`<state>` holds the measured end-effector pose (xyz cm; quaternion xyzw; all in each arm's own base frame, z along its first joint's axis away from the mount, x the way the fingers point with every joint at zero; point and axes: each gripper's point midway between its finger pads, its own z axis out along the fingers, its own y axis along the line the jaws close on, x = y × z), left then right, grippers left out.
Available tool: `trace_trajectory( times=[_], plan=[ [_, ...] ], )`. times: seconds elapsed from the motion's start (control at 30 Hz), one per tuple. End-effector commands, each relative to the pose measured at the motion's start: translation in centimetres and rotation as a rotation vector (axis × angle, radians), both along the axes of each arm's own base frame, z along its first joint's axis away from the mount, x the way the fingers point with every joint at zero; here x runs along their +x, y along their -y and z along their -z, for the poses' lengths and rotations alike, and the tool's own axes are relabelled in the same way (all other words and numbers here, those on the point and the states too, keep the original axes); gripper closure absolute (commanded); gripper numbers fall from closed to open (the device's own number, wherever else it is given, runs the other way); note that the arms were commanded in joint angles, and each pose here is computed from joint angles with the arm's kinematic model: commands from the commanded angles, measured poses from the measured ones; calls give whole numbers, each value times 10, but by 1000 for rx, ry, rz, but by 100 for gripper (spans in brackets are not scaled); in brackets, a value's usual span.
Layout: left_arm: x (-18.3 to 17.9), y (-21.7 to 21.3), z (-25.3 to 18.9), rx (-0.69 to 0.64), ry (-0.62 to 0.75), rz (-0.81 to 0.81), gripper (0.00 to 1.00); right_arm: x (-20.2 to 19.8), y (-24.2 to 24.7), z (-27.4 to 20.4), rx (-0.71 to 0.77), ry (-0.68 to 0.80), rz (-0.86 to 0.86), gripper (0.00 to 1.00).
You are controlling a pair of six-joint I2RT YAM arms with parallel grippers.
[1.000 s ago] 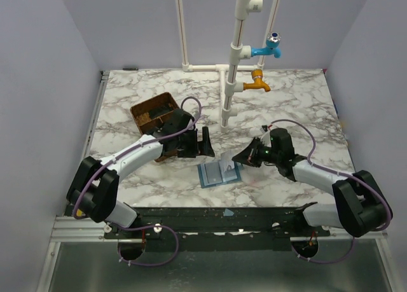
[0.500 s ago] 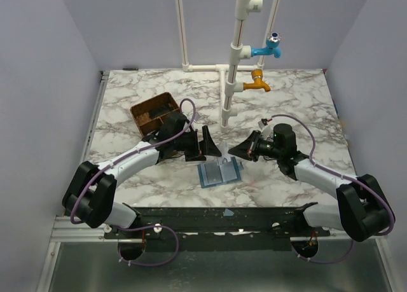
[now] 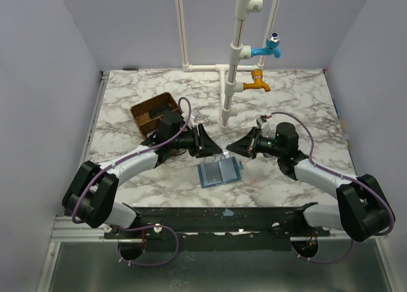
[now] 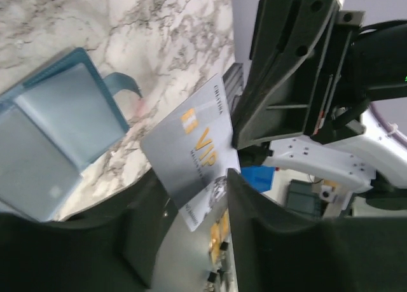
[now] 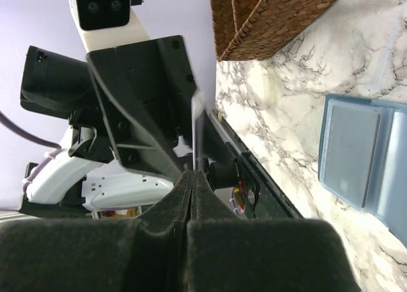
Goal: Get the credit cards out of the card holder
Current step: Place the credit card in the storage box.
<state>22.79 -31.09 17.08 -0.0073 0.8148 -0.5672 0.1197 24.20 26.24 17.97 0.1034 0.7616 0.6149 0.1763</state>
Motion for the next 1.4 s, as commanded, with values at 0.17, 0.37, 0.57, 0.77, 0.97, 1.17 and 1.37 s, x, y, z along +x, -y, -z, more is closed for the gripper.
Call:
trace_trajectory(
  times=[0.17, 0.37, 0.57, 0.77, 0.97, 1.17, 1.37],
  plan=[
    [-2, 4, -20, -94, 21, 33, 100, -2, 0, -8, 0, 38, -20, 99],
    [-2, 1, -14, -44, 36, 27, 100, 6, 5, 0, -92, 52, 17, 38],
    [0, -14, -4, 68, 79, -10, 100, 15, 14, 5, -189, 75, 76, 9],
    [5, -40, 7, 221, 133, -63, 100, 21, 27, 20, -268, 69, 154, 5],
    [21, -88, 8, 424, 190, -194, 100, 22, 38, 42, -358, 53, 184, 4],
    [38, -134, 2, 550, 196, -316, 100, 26, 46, 57, -420, 42, 216, 3],
    [69, -178, 0, 707, 152, -452, 100, 30, 46, 71, -457, 14, 206, 3]
  ],
)
